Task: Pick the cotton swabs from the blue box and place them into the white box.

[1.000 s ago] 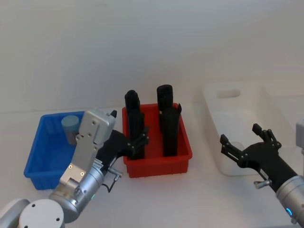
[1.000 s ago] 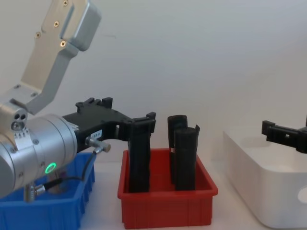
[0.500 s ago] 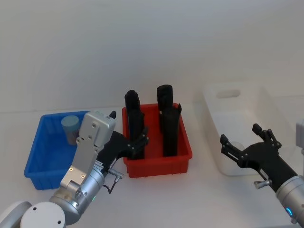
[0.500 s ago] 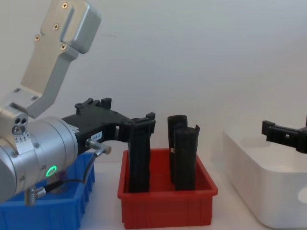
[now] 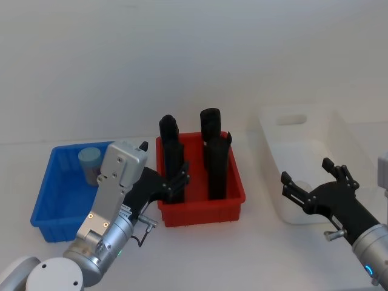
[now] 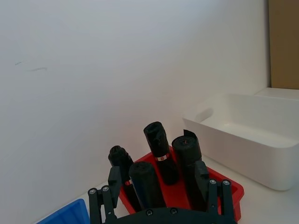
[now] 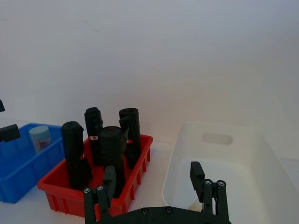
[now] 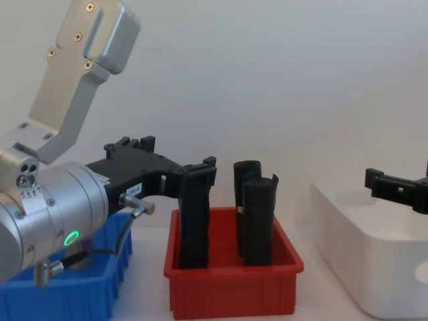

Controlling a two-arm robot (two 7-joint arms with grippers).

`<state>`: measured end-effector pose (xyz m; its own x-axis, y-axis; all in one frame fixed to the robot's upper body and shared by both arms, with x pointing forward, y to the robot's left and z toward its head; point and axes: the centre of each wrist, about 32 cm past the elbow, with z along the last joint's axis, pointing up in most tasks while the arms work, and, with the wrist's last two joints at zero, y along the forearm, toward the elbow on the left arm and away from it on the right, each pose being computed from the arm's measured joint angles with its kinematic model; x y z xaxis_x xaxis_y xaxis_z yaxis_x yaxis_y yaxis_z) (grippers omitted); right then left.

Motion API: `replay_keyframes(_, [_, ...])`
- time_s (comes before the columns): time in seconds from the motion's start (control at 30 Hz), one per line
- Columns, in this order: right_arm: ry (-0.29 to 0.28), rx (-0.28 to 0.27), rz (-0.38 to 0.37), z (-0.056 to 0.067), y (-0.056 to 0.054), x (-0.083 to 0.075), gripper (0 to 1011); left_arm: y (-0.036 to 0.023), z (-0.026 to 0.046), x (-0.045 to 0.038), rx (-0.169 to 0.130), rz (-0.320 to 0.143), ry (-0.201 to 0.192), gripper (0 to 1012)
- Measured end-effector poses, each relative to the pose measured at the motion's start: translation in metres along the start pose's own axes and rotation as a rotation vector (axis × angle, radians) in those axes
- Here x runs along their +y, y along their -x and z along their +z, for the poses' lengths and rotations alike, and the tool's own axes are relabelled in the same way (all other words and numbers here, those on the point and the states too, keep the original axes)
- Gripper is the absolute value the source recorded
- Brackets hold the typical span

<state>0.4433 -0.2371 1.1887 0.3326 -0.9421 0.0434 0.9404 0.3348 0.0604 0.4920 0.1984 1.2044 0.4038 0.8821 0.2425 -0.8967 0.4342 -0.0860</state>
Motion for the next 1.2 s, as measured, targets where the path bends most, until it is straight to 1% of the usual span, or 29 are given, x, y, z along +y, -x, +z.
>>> replay_keyframes(0.77, [0.001, -0.001, 0.001, 0.000, -0.001, 0.001, 1002, 0.0000, 0.0000, 0.0000, 0.000, 0.000, 0.000, 1000])
replay_keyframes(0.97, [0.004, -0.016, 0.016, -0.001, -0.005, 0.005, 1002, 0.0000, 0.0000, 0.0000, 0.000, 0.000, 0.000, 1000])
replay_keyframes(1.1, [0.008, -0.029, 0.034, -0.002, -0.008, 0.011, 1002, 0.0000, 0.0000, 0.0000, 0.000, 0.000, 0.000, 1000])
replay_keyframes(1.2, [0.011, -0.042, 0.057, -0.004, -0.011, 0.019, 1001, 0.0000, 0.0000, 0.0000, 0.000, 0.000, 0.000, 1000])
